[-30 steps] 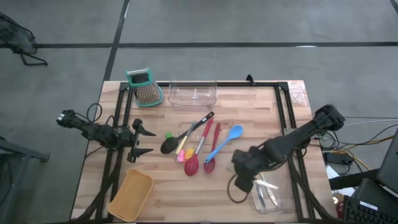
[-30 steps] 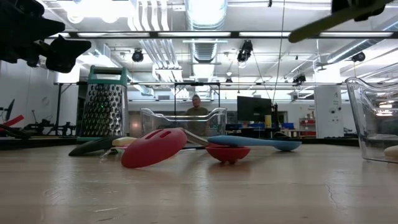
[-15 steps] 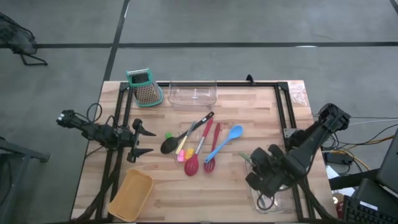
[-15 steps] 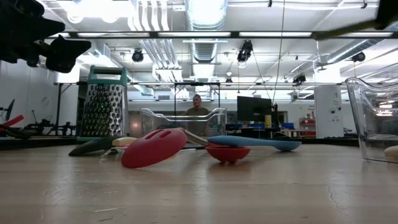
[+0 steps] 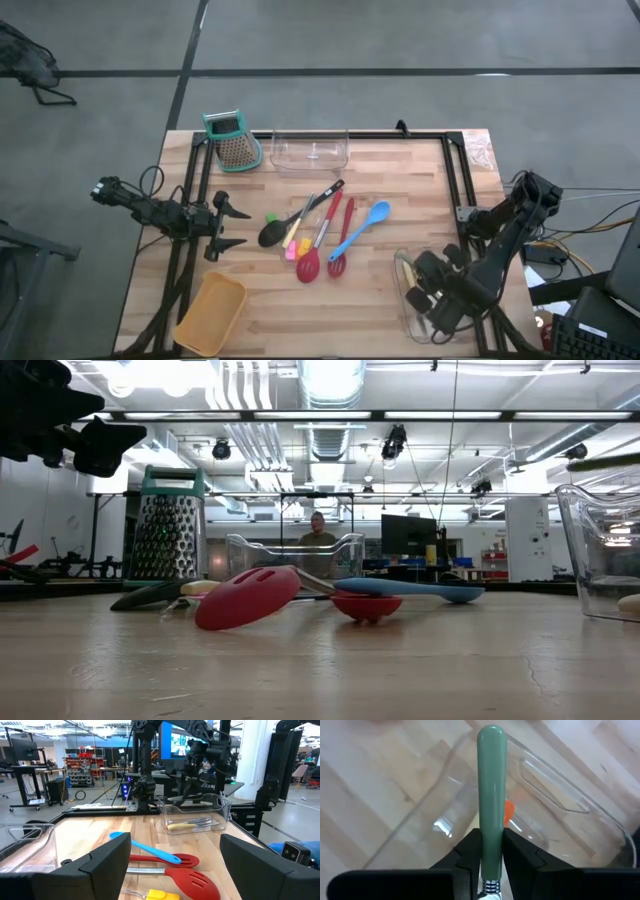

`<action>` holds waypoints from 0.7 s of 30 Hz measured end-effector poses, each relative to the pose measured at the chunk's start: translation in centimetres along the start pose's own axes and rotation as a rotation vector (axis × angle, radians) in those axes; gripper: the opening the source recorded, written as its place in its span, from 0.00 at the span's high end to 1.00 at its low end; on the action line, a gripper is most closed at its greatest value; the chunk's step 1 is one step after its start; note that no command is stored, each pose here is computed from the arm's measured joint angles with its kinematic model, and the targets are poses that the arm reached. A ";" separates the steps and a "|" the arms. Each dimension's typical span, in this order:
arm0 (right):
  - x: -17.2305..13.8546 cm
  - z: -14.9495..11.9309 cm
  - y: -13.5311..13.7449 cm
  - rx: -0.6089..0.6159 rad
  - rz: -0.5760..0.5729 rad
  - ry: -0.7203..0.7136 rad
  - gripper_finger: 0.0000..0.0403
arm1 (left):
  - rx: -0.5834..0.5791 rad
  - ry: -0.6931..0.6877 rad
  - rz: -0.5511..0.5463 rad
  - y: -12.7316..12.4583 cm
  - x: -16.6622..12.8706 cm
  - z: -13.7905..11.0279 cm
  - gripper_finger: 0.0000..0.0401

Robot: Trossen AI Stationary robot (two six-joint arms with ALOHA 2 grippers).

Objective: Pick & Place Kitchen Items
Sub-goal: Put the green knife into the bottom transparent bin, then put the blue spoon into the top transparent bin

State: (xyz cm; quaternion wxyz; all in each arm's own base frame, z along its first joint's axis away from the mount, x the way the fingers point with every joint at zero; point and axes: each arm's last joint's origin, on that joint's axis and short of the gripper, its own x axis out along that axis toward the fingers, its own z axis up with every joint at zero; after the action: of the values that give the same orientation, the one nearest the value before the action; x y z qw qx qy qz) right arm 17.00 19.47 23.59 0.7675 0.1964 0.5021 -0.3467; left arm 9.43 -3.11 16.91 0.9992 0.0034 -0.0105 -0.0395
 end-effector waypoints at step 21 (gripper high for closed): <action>4.8 -2.2 -1.1 0.037 0.006 0.039 0.85 | 0.000 0.000 0.000 0.0 0.0 0.0 0.22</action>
State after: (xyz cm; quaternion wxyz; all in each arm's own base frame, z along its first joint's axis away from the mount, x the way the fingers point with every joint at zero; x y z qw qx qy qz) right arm 16.02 18.57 18.31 0.7550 0.2189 0.5097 -0.3496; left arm 9.43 -3.11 16.92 0.9992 0.0033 -0.0105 -0.0396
